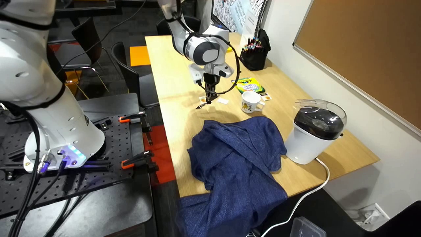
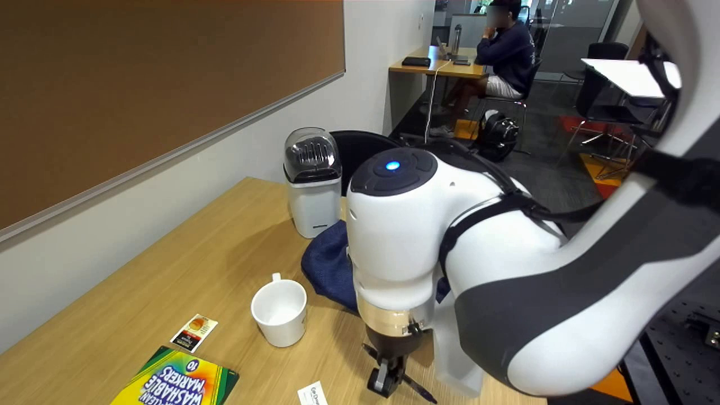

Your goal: Take the black pen out of the white mug

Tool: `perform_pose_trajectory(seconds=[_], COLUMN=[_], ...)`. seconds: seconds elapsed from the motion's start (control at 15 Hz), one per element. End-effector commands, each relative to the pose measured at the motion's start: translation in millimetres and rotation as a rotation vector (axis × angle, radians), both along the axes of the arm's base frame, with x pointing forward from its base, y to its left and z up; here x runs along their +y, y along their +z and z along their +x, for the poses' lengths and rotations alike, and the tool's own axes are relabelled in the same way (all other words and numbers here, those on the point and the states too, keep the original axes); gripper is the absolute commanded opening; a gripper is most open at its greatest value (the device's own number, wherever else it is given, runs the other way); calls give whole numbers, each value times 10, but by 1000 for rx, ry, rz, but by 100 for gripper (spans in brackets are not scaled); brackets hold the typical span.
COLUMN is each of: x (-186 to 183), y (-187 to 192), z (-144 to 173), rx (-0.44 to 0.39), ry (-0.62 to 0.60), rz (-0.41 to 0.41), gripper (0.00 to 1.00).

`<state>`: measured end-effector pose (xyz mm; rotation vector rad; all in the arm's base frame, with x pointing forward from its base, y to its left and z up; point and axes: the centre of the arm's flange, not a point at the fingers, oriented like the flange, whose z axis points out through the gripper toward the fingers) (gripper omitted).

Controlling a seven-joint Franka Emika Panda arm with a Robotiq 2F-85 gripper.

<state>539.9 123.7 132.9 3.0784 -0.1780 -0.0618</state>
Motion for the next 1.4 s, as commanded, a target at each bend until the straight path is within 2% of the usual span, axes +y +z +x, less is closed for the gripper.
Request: perform_pose_trajectory(seconds=[0.0, 0.07, 0.33, 0.67, 0.73, 1.13, 1.33], x=[9, 9, 3, 15, 11, -95, -192], y=[-177, -208, -202, 48, 132, 762, 1081], z=[17, 16, 17, 19, 17, 0, -65], rx=[-41, -40, -30, -68, -81, -191, -213], ry=[-28, -31, -51, -49, -53, -85, -114], rz=[36, 40, 35, 25, 22, 20, -16], gripper=[4, 29, 58, 95, 100, 100, 100])
